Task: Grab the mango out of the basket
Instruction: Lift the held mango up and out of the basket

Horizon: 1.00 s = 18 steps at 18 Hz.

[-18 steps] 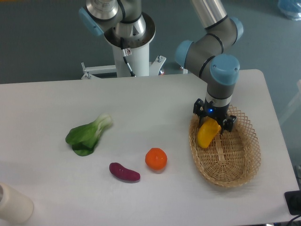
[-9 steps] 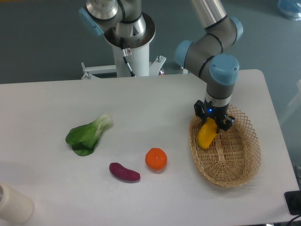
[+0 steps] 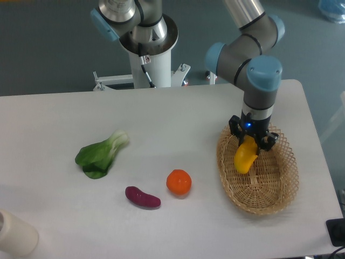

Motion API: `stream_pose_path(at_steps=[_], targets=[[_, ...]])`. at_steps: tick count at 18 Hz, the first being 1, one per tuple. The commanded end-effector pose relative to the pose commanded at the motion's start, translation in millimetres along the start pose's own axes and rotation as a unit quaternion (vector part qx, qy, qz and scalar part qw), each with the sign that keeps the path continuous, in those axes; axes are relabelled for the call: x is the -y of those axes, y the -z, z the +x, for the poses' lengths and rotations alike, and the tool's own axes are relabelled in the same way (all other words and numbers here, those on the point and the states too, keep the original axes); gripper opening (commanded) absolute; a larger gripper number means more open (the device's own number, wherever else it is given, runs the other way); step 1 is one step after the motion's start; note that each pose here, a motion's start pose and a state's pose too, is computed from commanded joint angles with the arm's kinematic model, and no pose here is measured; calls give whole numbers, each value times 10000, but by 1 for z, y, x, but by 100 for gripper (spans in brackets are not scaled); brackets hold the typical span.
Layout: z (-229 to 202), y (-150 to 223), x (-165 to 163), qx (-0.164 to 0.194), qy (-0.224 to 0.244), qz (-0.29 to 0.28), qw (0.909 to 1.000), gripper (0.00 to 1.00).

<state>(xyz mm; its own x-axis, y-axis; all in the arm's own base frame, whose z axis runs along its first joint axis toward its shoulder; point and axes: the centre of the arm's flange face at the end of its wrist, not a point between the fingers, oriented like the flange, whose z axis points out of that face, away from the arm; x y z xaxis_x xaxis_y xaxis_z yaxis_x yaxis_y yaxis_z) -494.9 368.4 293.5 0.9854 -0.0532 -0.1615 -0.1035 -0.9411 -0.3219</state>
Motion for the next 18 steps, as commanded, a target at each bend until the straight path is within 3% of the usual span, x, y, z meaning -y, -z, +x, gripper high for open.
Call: stream_pose_path(at_steps=[3, 6, 10, 18], targets=[[0, 30, 25, 148, 421, 387, 9983, 49], [17, 71, 65, 104, 1052, 1053, 9888, 49], [59, 102, 110, 68, 1327, 1277, 9829, 49], [85, 104, 128, -20, 1238, 1291, 9839, 49]])
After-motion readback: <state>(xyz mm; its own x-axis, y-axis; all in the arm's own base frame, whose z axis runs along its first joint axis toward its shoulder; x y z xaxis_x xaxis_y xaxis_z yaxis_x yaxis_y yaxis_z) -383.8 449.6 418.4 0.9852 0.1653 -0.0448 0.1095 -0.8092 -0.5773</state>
